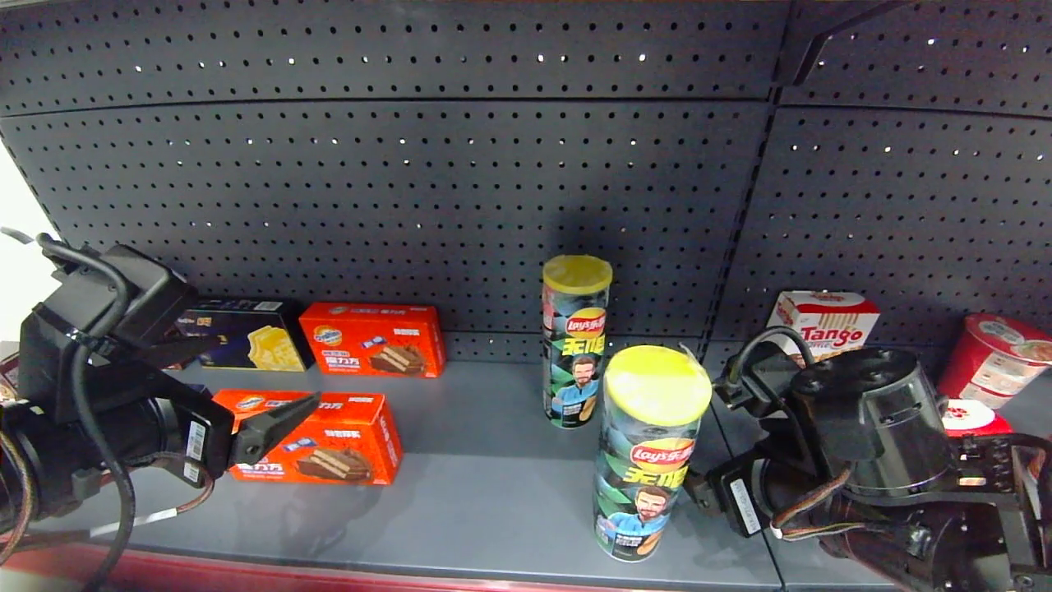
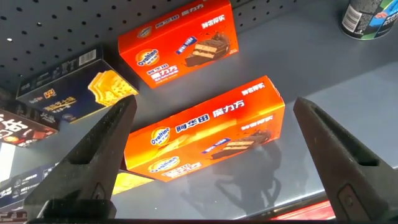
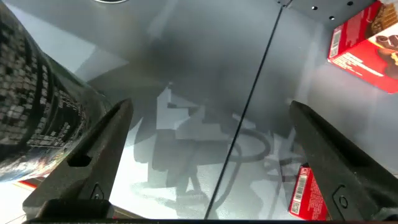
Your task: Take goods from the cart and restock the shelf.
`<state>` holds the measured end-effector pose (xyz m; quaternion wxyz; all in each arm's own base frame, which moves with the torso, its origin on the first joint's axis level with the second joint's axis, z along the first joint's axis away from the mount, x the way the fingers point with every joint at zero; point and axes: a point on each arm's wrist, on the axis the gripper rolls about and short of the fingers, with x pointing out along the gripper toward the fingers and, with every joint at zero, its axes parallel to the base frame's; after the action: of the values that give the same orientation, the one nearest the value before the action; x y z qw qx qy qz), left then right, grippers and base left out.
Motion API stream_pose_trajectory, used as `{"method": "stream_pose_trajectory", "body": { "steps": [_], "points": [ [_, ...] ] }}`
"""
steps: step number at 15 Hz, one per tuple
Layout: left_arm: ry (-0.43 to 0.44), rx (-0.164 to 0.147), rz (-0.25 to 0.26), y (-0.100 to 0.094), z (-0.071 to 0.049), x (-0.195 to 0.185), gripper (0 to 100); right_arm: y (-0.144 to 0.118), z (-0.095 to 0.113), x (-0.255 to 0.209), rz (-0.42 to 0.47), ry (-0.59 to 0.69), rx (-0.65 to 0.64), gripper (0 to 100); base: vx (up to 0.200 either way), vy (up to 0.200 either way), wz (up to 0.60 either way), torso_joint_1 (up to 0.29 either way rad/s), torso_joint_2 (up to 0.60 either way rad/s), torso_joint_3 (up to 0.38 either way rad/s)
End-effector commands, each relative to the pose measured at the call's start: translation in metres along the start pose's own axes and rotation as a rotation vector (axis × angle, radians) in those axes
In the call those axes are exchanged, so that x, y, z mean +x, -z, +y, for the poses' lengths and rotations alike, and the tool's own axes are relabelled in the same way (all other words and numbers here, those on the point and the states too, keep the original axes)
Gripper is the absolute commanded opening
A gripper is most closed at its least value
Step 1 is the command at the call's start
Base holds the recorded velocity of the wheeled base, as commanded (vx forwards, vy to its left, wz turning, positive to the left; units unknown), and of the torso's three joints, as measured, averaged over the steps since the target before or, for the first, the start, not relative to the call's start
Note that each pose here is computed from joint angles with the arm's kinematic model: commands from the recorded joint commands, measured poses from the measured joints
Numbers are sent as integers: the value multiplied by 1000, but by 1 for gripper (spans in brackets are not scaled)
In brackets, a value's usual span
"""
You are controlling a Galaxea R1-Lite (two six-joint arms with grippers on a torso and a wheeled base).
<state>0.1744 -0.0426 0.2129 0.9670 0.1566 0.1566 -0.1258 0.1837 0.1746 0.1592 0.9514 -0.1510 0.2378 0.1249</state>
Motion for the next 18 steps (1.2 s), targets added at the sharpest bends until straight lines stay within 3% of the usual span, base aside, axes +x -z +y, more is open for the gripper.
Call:
{"method": "stream_pose_trajectory", "body": {
  "steps": [1,10,18],
  "points": [
    [-1,0,4,0,0,1,100,1,4,1,6,-9,-10,100,0,0,0,0,0,0],
    [8,2,28,9,-3,0,100,21,-9,-16,20,-6,-15,100,0,0,0,0,0,0],
    [1,-1,30,10,-1,0,100,9,-1,-21,-39,-54,1,100,0,0,0,0,0,0]
  ]
}}
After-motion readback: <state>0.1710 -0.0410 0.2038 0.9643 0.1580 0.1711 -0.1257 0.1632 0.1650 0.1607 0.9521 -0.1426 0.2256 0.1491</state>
